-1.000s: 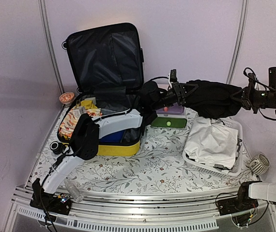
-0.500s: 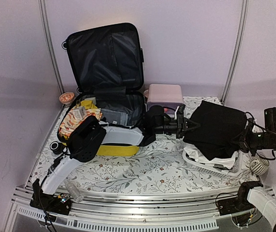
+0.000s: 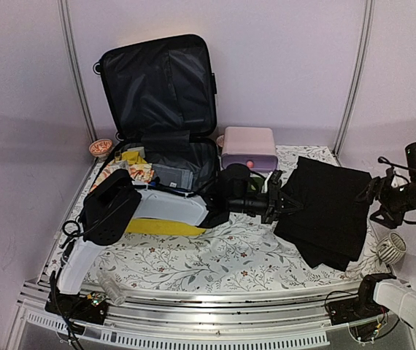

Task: Open, take out, and arrange the luggage
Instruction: Place the clothes in the bin, then pick up the makeup from the opened luggage.

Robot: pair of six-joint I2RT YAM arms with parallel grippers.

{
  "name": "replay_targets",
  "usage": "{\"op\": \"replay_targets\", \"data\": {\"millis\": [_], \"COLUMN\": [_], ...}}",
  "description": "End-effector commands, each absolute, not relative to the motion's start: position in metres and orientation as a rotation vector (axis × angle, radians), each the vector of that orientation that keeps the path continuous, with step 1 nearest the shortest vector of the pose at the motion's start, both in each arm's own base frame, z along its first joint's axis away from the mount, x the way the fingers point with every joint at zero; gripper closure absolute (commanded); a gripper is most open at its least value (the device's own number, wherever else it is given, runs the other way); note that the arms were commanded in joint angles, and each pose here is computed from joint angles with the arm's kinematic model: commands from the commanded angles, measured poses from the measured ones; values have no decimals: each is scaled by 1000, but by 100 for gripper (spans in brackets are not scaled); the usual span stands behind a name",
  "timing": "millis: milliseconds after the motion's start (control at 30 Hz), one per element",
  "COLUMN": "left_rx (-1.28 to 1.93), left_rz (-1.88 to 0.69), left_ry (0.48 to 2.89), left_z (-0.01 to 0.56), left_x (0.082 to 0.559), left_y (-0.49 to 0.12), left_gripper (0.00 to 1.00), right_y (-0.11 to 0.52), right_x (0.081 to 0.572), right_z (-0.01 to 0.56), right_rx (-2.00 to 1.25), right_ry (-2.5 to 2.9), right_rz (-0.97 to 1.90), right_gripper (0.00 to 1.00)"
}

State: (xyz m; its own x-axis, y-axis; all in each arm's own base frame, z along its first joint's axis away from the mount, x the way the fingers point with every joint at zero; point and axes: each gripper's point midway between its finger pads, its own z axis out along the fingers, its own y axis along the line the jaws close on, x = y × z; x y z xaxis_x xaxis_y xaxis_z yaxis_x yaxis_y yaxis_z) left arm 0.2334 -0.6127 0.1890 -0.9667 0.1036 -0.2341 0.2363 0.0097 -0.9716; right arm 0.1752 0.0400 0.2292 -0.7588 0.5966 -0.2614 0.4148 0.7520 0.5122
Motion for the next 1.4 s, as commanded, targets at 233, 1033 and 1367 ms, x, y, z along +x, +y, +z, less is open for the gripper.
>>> {"op": "replay_targets", "data": {"millis": [233, 1033, 1367], "left_rx": [479, 244, -33], "left_rz": [-1981, -909, -245], "left_ry": [2152, 2258, 2379], "left_z": [205, 229, 208], "left_x": [220, 334, 377], "left_y": [-625, -392, -193], "left_gripper": [83, 2, 4], "right_y": [48, 93, 93], "right_x": [236, 267, 312], "right_z": [320, 87, 215], "right_rx": [434, 659, 336], "right_ry": [2329, 2445, 2272], "right_rz": [665, 1164, 1012], "right_gripper": [36, 99, 88]}}
